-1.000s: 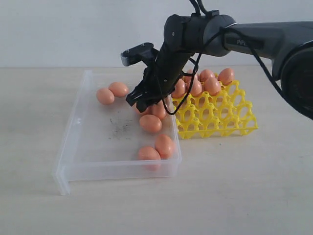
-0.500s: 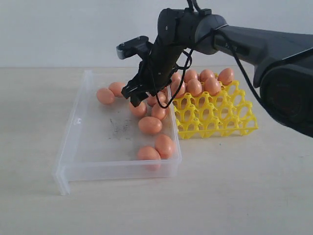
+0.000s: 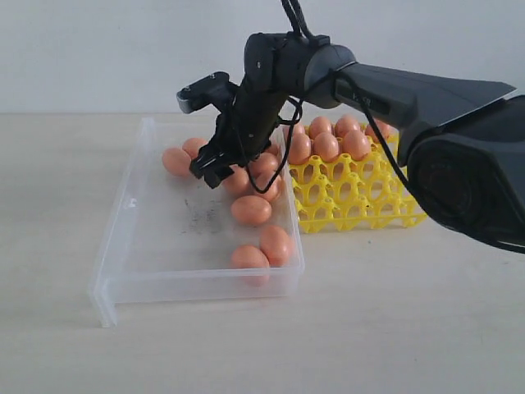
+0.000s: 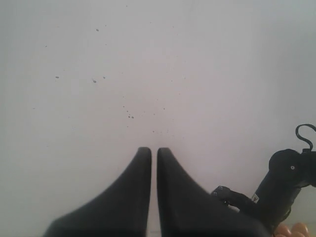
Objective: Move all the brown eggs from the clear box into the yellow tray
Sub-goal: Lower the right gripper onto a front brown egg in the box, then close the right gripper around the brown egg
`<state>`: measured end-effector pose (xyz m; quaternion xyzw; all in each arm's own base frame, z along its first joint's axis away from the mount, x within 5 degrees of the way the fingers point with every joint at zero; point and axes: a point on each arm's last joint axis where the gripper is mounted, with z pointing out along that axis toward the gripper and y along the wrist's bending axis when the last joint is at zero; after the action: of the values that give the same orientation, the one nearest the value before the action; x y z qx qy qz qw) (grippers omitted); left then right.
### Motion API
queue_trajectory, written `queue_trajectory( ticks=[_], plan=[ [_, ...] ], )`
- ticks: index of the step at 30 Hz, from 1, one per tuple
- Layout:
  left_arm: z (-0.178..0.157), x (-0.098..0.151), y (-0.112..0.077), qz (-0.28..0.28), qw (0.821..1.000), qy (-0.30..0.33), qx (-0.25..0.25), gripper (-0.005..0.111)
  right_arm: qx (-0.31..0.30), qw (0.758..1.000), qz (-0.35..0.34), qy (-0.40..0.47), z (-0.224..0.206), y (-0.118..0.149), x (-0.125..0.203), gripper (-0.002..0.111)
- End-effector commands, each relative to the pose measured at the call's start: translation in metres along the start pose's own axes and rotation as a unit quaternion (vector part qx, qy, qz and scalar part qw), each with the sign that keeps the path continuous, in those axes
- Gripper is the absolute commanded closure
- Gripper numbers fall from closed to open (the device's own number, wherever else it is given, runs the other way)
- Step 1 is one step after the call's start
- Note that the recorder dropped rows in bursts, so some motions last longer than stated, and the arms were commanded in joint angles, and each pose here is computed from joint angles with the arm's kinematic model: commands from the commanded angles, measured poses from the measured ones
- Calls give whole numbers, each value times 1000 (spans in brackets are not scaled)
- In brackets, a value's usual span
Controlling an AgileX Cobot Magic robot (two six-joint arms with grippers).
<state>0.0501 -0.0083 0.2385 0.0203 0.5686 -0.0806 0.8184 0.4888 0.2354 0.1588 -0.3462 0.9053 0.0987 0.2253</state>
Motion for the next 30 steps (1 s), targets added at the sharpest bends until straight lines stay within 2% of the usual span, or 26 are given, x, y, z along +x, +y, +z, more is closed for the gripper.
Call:
queue_trajectory(
  ticks=[1,5,16,18,20,23,26,30],
  plan=[
    [0,2,0,-6,1000,4,0,102,13,1000,-4,-3,5,-4,-1,50],
    [0,2,0,-6,1000,4,0,102,33,999,12,-6,7,-9,-2,50],
    [0,2,0,-6,1000,4,0,102,45,997,21,56,4,-20,12,51],
    [0,2,0,-6,1000,4,0,102,49,997,21,52,4,-22,11,58],
    [0,2,0,-6,1000,4,0,102,53,997,23,45,4,-22,10,75],
    [0,2,0,-6,1000,4,0,102,57,998,19,26,4,-23,7,109],
    [0,2,0,-6,1000,4,0,102,64,998,12,-14,4,-24,-1,108],
    [0,2,0,-6,1000,4,0,102,48,995,41,-75,4,-22,-11,108]
  ],
)
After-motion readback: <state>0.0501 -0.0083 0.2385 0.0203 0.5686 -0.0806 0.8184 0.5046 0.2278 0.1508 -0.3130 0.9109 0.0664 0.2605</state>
